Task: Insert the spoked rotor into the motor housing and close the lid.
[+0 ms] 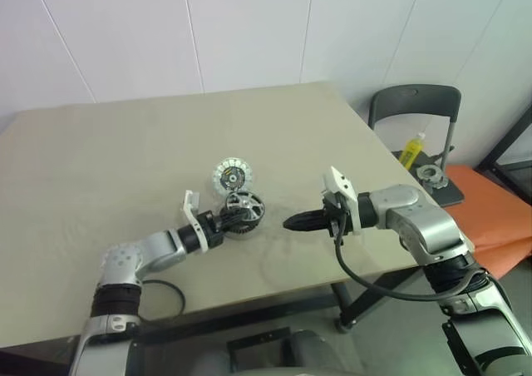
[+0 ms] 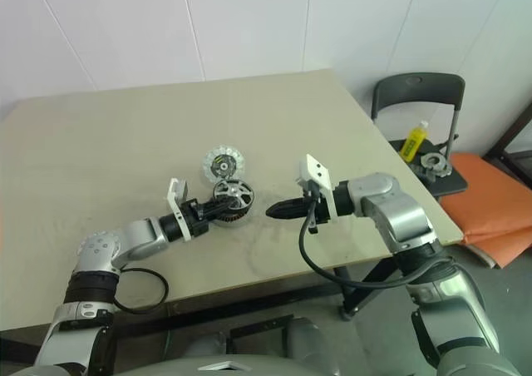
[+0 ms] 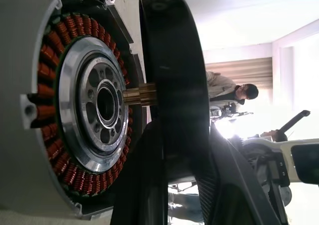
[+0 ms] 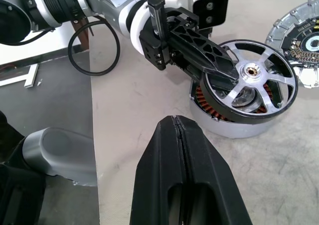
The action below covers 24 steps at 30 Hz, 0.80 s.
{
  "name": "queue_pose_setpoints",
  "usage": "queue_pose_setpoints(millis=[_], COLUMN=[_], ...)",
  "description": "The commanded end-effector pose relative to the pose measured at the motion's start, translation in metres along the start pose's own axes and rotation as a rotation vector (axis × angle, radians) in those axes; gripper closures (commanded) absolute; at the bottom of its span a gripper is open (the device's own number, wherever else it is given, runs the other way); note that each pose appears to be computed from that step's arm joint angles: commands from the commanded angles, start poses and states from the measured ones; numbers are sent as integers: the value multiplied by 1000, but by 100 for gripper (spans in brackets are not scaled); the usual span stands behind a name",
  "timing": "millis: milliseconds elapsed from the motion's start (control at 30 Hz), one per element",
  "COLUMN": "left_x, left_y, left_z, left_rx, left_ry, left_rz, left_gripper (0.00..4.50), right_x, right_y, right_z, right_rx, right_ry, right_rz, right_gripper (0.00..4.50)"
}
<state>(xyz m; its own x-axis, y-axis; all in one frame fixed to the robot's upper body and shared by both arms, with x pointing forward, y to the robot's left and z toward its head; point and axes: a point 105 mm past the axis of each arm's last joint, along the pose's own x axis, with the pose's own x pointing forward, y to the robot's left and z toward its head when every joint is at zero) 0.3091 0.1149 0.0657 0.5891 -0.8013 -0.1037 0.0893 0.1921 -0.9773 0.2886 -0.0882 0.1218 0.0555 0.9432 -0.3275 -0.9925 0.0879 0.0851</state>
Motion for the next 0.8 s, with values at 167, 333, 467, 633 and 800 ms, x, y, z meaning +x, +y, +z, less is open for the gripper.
queue_pose_setpoints(millis=[167,333,467,633,800], left_x=[-5,-4,-4,-5,-6], left_y=[-12,-9,-7,-5,-4], left_z=[22,17,12,10,11], left_rx=[33,27,17,12,15], left_ry=[-90,-74,-56,-53,-56], left_rz=[-49,-40,-31,-24,-14], left_gripper=[406,406,406,406,406], right_x=[-4,-4,-5,-7,-7], right_y=[0,-1,-1,-8,-11], right_z=[10,11,11,7,3], right_rx=[-50,-49,-47,-58,-61], right_ry=[-19,-19,-20,-8,7], right_rz=[-15,-15,-16,-51,-67], right_gripper=[450,450,450,450,450])
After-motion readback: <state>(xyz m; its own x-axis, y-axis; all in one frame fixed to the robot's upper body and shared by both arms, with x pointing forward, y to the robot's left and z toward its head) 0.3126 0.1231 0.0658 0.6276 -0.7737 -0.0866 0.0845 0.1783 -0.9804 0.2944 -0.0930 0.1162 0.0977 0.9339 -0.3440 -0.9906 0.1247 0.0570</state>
